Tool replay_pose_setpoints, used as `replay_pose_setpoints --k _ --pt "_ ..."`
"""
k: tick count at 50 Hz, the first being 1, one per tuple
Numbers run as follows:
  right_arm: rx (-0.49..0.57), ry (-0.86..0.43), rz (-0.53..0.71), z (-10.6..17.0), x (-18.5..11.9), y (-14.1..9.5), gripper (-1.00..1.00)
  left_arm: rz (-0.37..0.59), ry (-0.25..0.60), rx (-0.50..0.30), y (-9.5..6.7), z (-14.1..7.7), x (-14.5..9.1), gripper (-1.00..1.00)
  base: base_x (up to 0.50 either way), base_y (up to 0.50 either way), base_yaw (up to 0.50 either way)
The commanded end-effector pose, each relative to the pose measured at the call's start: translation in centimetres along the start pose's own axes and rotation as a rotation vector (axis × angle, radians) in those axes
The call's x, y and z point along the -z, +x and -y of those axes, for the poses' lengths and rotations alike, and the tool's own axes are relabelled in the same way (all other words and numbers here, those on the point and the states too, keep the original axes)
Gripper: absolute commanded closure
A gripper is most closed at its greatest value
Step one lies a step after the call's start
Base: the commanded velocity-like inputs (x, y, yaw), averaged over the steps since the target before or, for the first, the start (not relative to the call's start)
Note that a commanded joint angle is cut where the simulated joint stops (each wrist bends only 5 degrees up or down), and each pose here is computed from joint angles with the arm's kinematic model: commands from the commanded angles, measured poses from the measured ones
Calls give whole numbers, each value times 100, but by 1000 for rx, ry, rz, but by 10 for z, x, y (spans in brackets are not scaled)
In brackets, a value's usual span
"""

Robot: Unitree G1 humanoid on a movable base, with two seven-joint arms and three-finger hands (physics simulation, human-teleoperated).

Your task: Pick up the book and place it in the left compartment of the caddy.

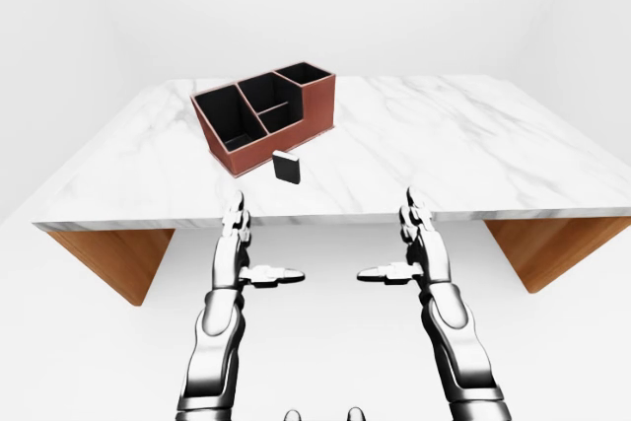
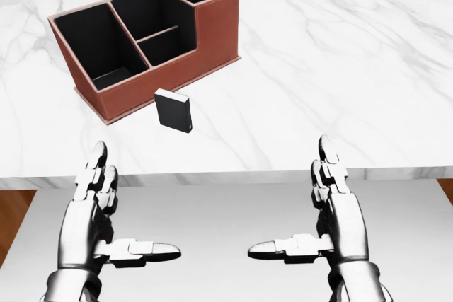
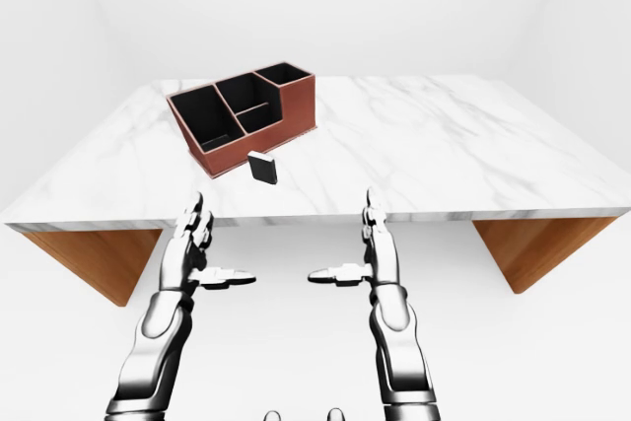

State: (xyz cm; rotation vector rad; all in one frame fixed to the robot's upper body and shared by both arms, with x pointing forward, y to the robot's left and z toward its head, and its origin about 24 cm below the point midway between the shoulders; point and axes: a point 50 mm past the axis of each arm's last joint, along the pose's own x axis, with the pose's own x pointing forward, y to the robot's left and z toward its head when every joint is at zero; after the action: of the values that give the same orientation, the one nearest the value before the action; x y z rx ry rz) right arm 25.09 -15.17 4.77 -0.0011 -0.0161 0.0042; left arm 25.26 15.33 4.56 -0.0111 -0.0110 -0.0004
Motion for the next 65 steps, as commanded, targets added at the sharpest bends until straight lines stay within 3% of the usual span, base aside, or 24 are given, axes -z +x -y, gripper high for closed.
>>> replay_pose_setpoints --k 1,6,15,17,26,38,49,57,65 --pt "-19 -14 34 1 -16 -8 -100 43 -37 -1 -5 -9 -18 -100 0 0 0" --pt "-30 -39 62 -1 -24 -11 -100 85 -31 34 -8 -8 -30 -100 0 0 0" --pt "-24 -34 101 1 -33 -13 -100 195 -61 16 -15 -16 -54 -100 0 0 0" --pt "-22 -34 115 1 -36 -14 -100 224 -95 -36 -16 -24 -60 -100 0 0 0" --pt "-17 -33 125 2 -38 -15 -100 287 -158 -113 -19 -42 -73 -100 0 0 0" --pt "-18 -38 180 4 -51 -21 -100 304 -185 -168 -18 -61 -77 -100 0 0 0" --pt "-17 -62 435 1 -109 -51 -100 323 -213 -191 -19 -73 -80 -100 0 0 0" --pt "-22 -94 704 -3 -162 -91 -100 344 -210 -201 -21 -75 -85 -100 0 0 0" --pt "-22 -100 744 -5 -169 -100 -100 363 -208 -211 -24 -78 -89 -100 0 0 0"
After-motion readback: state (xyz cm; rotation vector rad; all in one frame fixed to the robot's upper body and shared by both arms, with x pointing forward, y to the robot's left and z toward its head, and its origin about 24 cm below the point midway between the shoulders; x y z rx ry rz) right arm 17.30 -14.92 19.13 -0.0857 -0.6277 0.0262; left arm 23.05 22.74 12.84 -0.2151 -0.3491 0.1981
